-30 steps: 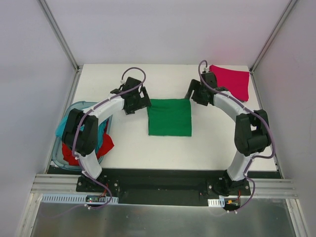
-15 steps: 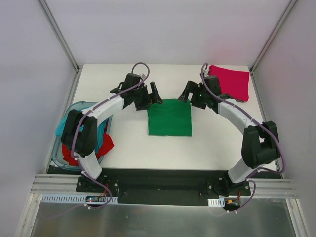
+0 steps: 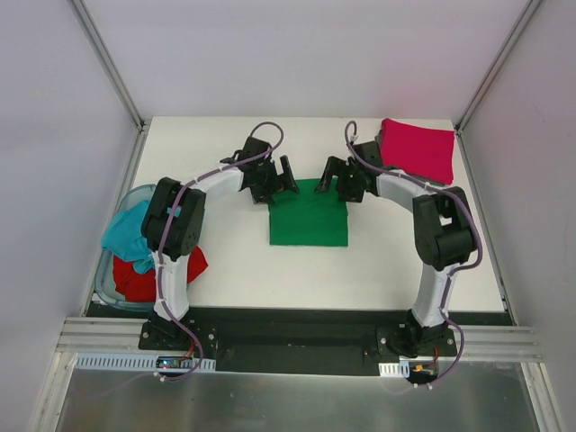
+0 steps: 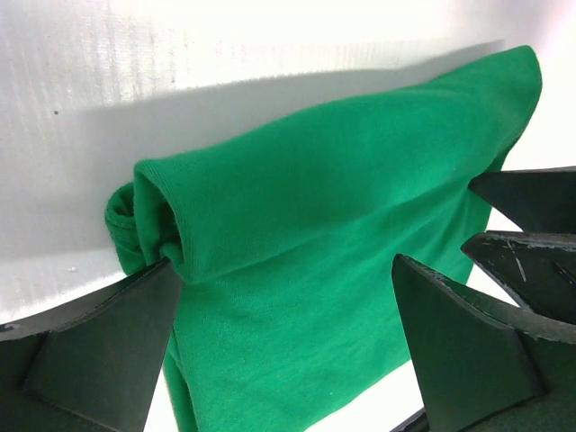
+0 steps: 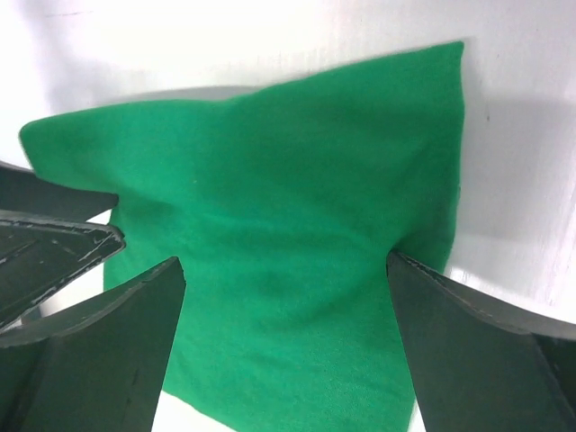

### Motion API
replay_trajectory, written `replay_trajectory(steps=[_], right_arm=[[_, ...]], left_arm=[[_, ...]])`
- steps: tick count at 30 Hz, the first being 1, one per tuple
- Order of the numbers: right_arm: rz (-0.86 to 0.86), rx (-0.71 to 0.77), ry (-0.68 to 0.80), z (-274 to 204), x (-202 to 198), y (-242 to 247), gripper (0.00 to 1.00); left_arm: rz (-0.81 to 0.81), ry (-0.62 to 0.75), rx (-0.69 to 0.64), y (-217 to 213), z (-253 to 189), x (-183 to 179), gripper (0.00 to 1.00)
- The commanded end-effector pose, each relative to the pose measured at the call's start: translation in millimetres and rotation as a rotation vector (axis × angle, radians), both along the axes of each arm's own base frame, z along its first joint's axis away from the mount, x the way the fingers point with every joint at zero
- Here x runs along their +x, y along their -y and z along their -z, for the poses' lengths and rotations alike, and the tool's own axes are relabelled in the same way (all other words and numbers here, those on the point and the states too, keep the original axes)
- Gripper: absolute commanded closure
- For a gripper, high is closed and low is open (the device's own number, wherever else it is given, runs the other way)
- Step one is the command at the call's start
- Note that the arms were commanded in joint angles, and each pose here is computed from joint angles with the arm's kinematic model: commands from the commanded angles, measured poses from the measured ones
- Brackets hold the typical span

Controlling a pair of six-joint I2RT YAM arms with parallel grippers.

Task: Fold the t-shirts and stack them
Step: Put the neatly folded tshirt into the corner of the board with the right arm

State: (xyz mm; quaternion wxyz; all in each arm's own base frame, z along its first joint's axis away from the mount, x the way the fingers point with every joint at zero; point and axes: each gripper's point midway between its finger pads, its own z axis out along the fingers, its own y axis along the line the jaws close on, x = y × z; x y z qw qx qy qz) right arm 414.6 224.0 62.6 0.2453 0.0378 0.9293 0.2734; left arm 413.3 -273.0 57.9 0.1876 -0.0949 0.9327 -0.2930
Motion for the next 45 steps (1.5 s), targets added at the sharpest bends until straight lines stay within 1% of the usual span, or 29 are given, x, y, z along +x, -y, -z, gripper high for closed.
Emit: replay_trajectory(steps=[1, 4, 7, 8, 9, 12, 13, 15, 17, 18, 19, 20, 23, 26, 29, 31, 33, 34, 37, 38, 41, 45], right_arm=[[-0.043, -0.02, 0.055, -5, 19, -5, 0.04], [-0.053, -0.039, 0.07, -14, 21, -4, 0.04], [-0.057, -0.075, 0.144, -47, 14, 3, 0.04], [-0.059, -0.098, 0.172, -59, 7, 7, 0.04], [-0.033, -0.129, 0.2, -69, 0, 15, 0.04], [0.083, -0.228, 0.374, -107, -21, 43, 0.04], [0.129, -0.237, 0.422, -117, -31, 55, 0.04], [0.202, -0.227, 0.474, -124, -49, 72, 0.04], [0.285, -0.225, 0.481, -118, -60, 91, 0.04], [0.283, -0.217, 0.469, -111, -66, 94, 0.04], [0.244, -0.199, 0.452, -105, -70, 90, 0.04], [0.208, -0.199, 0.406, -95, -75, 88, 0.04], [0.084, -0.142, 0.299, -77, -83, 62, 0.04], [0.056, -0.16, 0.218, -59, -74, 53, 0.04], [0.032, -0.205, 0.129, -40, -64, 46, 0.01], [0.01, -0.232, 0.097, -30, -56, 40, 0.07], [-0.004, -0.267, 0.083, -21, -48, 34, 0.1], [-0.017, -0.286, 0.079, -17, -45, 31, 0.13], [0.006, -0.378, 0.054, 0, -37, 34, 0.19], [0.029, -0.404, 0.036, 3, -37, 36, 0.2], [0.024, -0.472, 0.028, 15, -36, 36, 0.23], [0.005, -0.544, -0.003, 27, -36, 35, 0.25]], left_arm=[[-0.038, -0.019, 0.059, -14, 10, 7, 0.01], [-0.014, -0.02, 0.033, -12, 0, 3, 0.01], [0.016, 0.036, -0.01, -8, -33, -3, 0.01], [0.021, 0.067, -0.018, -9, -48, -7, 0.01], [0.025, 0.122, -0.031, -11, -73, -12, 0.01], [0.008, 0.236, -0.009, -31, -113, -34, 0.01], [-0.02, 0.241, 0.026, -45, -108, -46, 0.01], [-0.049, 0.281, 0.046, -65, -116, -70, 0.01], [-0.078, 0.301, 0.053, -82, -115, -98, 0.01], [-0.086, 0.312, 0.053, -89, -115, -108, 0.01], [-0.1, 0.32, 0.06, -96, -112, -119, 0.01], [-0.109, 0.323, 0.062, -102, -108, -129, 0.01], [-0.134, 0.336, 0.065, -116, -98, -153, 0.01], [-0.173, 0.364, 0.076, -130, -94, -168, 0.01], [-0.181, 0.382, 0.078, -136, -90, -176, 0.01], [-0.209, 0.371, 0.045, -134, -91, -178, 0.01], [-0.201, 0.37, 0.031, -132, -93, -178, 0.01], [-0.197, 0.367, 0.031, -131, -91, -179, 0.01], [-0.197, 0.345, 0.04, -132, -79, -182, 0.01], [-0.197, 0.339, 0.045, -133, -75, -182, 0.01], [-0.176, 0.311, 0.05, -131, -64, -185, 0.01], [-0.142, 0.289, 0.031, -124, -62, -187, 0.01]])
